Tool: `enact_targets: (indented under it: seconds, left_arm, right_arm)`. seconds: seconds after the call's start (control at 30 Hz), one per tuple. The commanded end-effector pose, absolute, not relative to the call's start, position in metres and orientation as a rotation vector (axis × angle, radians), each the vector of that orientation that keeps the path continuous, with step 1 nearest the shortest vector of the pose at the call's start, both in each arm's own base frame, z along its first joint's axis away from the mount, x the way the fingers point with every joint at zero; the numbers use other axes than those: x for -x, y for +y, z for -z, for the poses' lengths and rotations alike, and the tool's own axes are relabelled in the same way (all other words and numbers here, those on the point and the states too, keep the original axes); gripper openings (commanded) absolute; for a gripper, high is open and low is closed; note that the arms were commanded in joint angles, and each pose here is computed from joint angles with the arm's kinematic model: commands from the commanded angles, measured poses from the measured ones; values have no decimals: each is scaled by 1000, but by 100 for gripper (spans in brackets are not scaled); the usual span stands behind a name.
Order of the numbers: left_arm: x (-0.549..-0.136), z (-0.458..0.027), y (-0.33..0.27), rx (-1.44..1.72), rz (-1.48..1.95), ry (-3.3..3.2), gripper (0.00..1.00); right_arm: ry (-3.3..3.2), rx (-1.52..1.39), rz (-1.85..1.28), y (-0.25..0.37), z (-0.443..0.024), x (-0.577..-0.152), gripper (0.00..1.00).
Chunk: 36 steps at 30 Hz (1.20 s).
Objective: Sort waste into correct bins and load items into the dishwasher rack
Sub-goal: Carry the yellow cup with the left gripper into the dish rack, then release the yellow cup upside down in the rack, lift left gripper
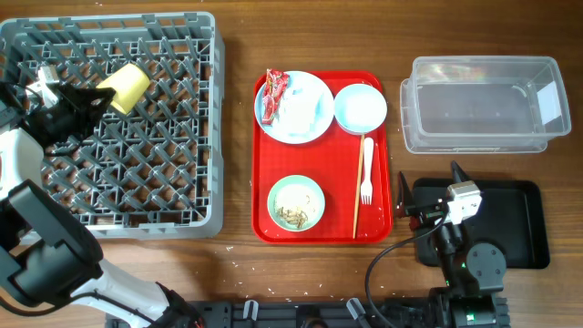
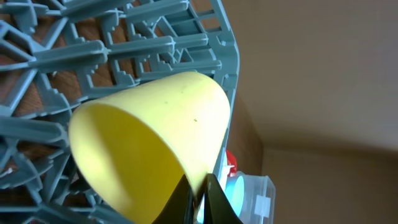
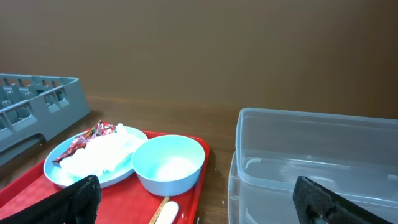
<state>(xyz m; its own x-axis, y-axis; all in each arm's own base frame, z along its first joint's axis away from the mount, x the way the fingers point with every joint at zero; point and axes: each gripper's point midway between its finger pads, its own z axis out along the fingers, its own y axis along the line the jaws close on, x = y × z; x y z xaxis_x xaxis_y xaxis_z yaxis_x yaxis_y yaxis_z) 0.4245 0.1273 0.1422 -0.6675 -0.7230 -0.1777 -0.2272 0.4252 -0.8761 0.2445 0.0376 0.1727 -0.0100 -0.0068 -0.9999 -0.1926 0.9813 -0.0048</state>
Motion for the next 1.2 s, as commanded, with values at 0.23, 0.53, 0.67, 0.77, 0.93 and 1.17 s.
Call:
enact_targets:
  seconds: [0.23,0.53,0.67,0.77,0.93,1.17]
  left_arm:
    - [-399,-85,162,1068,957,2268,4]
    - [-382,-83,175,1231,995,2228,4]
    - [-376,-81,181,1272,988,2221,4]
    - [-372,-81,184,1292,989,2215,4]
    - [-371,-83,183,1296,992,2215,4]
    - [-377,-151,172,1061,890,2175,4]
  right_arm:
    - [1567,171,-135,38,-174,-244,100]
    - [1567,171,-135,38,-174,-244,100]
    - [1567,171,-135,38,-174,-244,100]
    - [1568,171,-135,38,-174,-244,100]
    - [1567,171,-135,38,-174,-244,100]
    - [1568,171,-135,38,-174,-244,100]
